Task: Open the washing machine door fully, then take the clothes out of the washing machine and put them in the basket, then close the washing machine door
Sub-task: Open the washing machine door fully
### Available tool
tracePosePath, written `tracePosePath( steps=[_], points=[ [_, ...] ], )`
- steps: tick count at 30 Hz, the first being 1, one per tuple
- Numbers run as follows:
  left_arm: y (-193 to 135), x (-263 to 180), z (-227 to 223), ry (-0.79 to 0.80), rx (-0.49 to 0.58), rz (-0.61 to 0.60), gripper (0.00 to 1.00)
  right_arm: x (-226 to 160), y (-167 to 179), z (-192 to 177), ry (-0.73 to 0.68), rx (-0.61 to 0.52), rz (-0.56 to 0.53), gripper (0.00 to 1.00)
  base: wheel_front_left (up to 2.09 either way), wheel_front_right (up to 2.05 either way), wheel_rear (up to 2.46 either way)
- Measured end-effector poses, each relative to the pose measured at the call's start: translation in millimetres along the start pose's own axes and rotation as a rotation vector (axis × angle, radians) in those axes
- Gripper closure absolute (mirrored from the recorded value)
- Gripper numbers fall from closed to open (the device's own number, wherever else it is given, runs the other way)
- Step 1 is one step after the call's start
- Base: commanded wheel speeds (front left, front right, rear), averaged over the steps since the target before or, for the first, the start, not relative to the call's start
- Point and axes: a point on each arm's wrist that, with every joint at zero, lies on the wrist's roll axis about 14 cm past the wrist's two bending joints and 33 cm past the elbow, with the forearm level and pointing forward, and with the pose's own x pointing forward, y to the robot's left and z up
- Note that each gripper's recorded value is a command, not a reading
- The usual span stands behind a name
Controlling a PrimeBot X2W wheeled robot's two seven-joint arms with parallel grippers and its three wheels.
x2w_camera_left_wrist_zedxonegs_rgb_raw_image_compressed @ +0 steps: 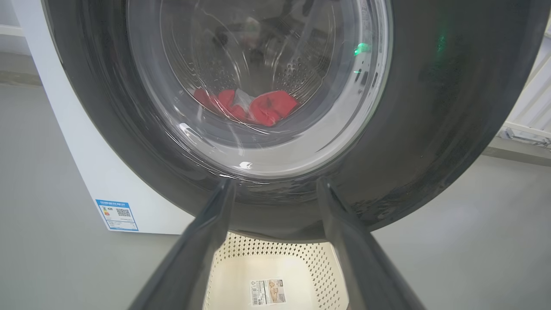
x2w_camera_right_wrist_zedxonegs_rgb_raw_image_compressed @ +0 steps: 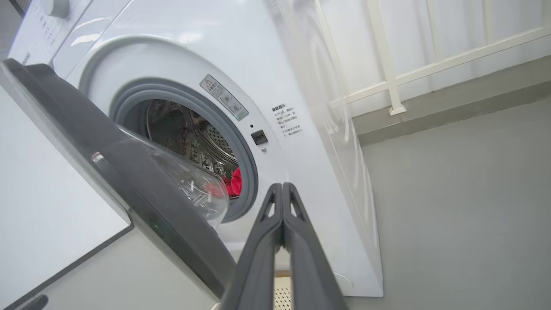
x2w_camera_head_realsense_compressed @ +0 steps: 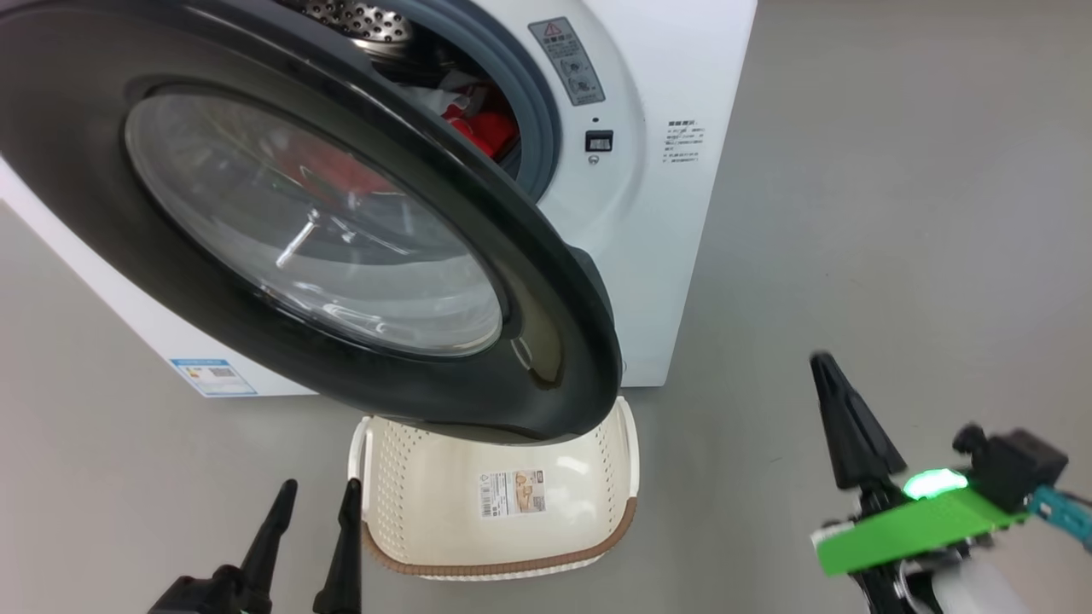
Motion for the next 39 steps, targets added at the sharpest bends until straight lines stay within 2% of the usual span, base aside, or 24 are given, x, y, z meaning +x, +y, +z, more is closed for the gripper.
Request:
tracePosePath(
  steps=[8,10,19,23,28,39],
  points=[
    [2.0,-1.4,-4.2,0.013,-0.009,0.014,0.0,44.3,55.0,24.2,-0.037,0.209,0.192,1.0,0.0,0.0,0.0],
    [4.7,-2.1,-4.8,0.015,-0.009,0.023,0.0,54.9,74.2,27.3,-0.018,0.304,0.253,1.0,0.0,0.0,0.0],
    [7.8,-1.5,-9.8,0.031,-0.019,0.036,0.0,74.3,106.8,6.8,0.201,0.593,0.328,1.0,0.0,0.0,0.0],
    [4.9,4.1,-9.2,0.03,-0.022,0.027,0.0,79.9,112.4,-11.1,0.363,0.707,0.336,1.0,0.0,0.0,0.0],
    [8.9,1.9,-11.5,0.037,-0.025,0.041,0.0,79.7,117.0,-25.4,0.496,0.786,0.354,1.0,0.0,0.0,0.0],
    [16.0,-1.6,-8.3,0.03,-0.021,0.065,0.0,82.4,125.9,-34.8,0.617,0.852,0.398,1.0,0.0,0.0,0.0]
  ],
)
